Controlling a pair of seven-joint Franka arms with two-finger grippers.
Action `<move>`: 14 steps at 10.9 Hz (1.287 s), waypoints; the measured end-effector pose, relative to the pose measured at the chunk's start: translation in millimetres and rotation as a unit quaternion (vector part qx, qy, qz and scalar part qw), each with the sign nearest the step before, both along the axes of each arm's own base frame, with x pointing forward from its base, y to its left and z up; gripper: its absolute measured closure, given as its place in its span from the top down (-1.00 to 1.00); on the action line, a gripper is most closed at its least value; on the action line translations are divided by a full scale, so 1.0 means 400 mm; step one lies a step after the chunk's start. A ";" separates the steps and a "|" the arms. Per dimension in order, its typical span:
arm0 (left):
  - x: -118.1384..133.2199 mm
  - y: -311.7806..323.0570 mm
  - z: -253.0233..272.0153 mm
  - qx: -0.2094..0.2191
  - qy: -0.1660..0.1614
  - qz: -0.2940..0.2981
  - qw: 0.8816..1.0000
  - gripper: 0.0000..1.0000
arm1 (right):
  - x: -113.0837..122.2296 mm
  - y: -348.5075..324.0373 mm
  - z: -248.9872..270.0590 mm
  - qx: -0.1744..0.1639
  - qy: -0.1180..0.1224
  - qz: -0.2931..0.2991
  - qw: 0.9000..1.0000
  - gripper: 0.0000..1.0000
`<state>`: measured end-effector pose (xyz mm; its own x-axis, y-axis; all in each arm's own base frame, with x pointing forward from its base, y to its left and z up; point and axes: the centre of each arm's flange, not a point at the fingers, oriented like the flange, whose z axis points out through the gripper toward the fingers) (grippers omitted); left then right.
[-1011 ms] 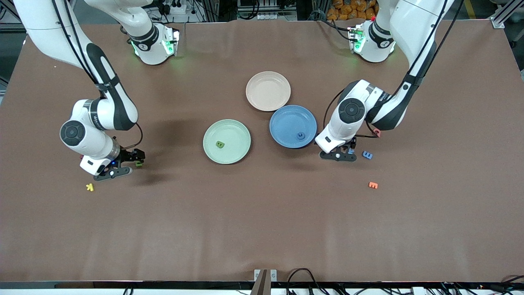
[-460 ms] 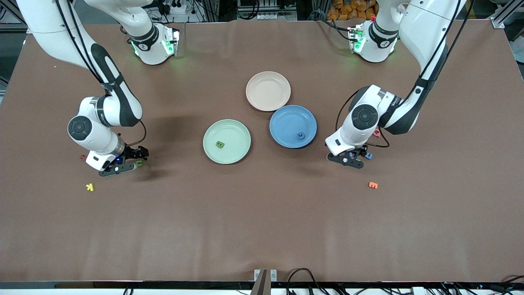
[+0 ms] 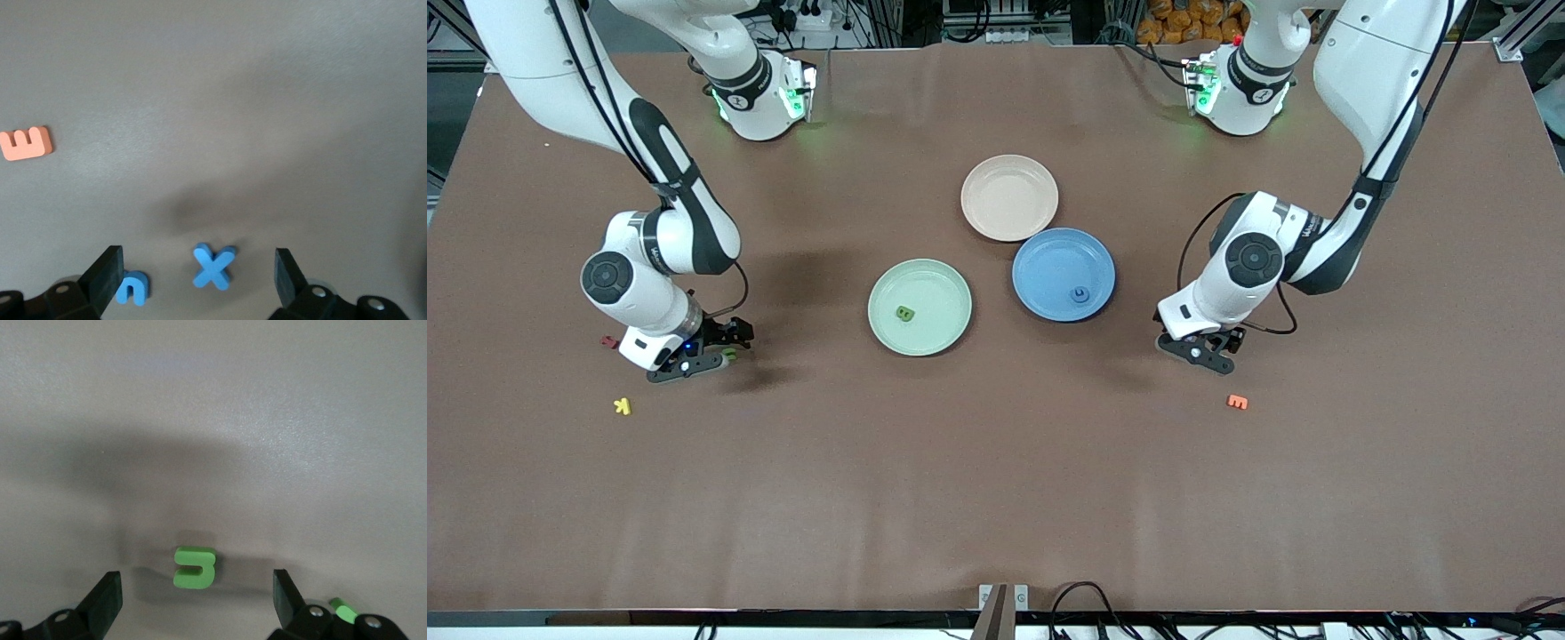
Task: Sort letters by color into matching plates
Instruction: 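Move the right gripper to the green u while the left reaches the blue x, then close the right gripper on the u while the left grips the x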
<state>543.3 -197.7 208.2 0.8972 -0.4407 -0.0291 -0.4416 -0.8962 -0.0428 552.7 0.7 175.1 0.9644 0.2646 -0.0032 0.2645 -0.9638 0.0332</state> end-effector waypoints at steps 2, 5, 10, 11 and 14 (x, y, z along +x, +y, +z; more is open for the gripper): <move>-0.013 0.011 -0.018 -0.001 0.004 -0.006 1.000 1.00 | -0.002 0.000 -0.010 0.000 0.000 0.000 1.000 1.00; -0.050 0.004 -0.050 -0.011 0.002 -0.013 1.000 1.00 | -0.002 0.002 -0.011 -0.006 0.000 0.012 1.000 0.90; -0.068 0.001 -0.064 -0.013 0.004 -0.016 1.000 0.81 | -0.001 0.006 -0.008 -0.009 -0.002 0.020 1.000 0.21; -0.070 0.001 -0.065 -0.014 0.003 -0.016 1.000 0.79 | 0.000 0.008 -0.006 -0.009 -0.002 0.021 1.000 0.07; -0.075 0.004 -0.070 -0.015 0.003 -0.016 1.000 0.59 | 0.001 0.010 -0.005 -0.009 -0.005 0.022 1.000 -0.22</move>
